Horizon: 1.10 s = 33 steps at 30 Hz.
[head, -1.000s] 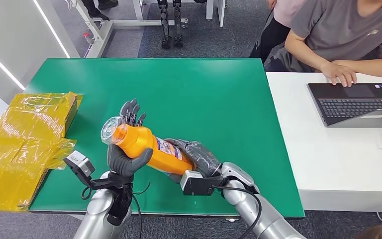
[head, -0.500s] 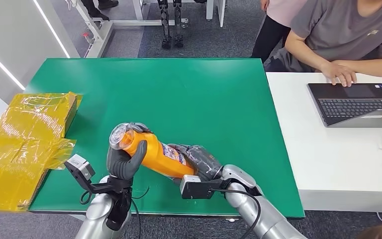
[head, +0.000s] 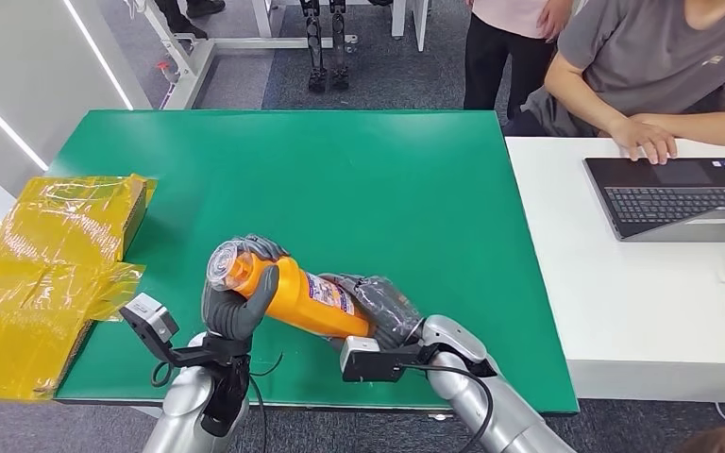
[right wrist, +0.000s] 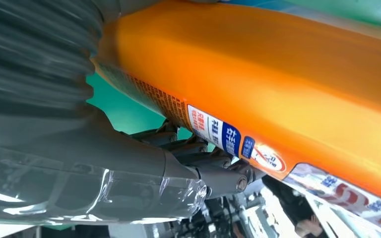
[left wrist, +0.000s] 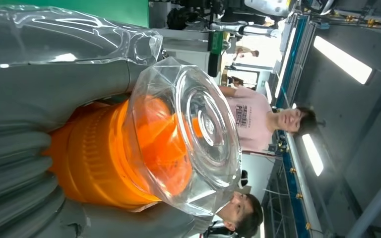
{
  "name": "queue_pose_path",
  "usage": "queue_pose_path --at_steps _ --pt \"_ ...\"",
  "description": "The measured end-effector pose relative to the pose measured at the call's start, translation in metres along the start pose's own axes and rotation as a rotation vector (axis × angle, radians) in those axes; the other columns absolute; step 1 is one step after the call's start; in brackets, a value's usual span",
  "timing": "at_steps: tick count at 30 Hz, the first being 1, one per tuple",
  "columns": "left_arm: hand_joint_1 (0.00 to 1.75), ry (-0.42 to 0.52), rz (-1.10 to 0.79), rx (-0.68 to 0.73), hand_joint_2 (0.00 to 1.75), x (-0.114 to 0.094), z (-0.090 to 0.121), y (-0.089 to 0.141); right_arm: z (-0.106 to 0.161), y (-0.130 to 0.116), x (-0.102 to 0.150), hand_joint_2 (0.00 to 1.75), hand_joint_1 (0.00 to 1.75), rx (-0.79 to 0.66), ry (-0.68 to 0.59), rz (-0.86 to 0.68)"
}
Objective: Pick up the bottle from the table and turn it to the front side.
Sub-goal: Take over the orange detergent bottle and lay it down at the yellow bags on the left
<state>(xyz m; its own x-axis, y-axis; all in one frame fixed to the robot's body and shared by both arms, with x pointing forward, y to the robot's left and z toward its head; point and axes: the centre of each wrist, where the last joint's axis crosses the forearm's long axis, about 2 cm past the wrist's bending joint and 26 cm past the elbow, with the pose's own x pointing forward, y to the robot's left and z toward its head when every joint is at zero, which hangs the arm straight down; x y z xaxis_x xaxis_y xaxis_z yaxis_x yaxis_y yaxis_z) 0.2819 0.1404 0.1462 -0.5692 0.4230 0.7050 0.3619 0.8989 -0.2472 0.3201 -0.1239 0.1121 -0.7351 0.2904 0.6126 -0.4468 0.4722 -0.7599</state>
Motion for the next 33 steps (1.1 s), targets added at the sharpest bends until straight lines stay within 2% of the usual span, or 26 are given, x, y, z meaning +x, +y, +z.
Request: queue_pose_path --at_steps 1,2,9,14,18,22,25,28,33 --pt "1.75 -0.003 0.0 0.0 1.75 0.001 -0.001 0.0 0.0 0.0 0.001 1.75 0.11 -0.016 0.0 0.002" --pt "1.75 -0.007 0.0 0.001 1.75 0.001 -0.001 -0.001 0.001 0.001 0.002 1.75 0.0 -0.031 0.001 0.002" --pt "1.75 -0.021 0.003 0.022 1.75 0.003 -0.004 -0.003 -0.003 0.001 0.018 1.75 0.0 -0.197 -0.043 -0.029" --pt "1.75 -0.029 0.0 0.044 1.75 0.004 -0.006 -0.002 -0.003 -0.001 0.029 1.75 0.0 -0.373 -0.067 -0.063" --pt "1.75 -0.035 -0.008 0.054 1.75 0.006 -0.007 -0.001 -0.002 -0.003 0.035 1.75 0.0 -0.44 -0.086 -0.085" --pt "1.75 -0.057 -0.055 0.075 1.75 0.01 -0.01 0.002 0.002 -0.001 0.042 1.75 0.0 -0.601 -0.115 -0.165" --pt "1.75 -0.086 -0.153 0.08 1.75 0.017 -0.012 0.008 0.007 0.001 0.05 1.75 0.0 -0.725 -0.133 -0.214" --pt "1.75 -0.132 -0.335 0.066 1.75 0.027 -0.015 0.022 0.011 0.002 0.06 1.75 0.0 -0.823 -0.142 -0.25" --pt "1.75 -0.198 -0.751 0.021 1.75 0.046 -0.02 0.057 0.016 -0.001 0.081 1.75 0.0 -0.862 -0.216 -0.31"
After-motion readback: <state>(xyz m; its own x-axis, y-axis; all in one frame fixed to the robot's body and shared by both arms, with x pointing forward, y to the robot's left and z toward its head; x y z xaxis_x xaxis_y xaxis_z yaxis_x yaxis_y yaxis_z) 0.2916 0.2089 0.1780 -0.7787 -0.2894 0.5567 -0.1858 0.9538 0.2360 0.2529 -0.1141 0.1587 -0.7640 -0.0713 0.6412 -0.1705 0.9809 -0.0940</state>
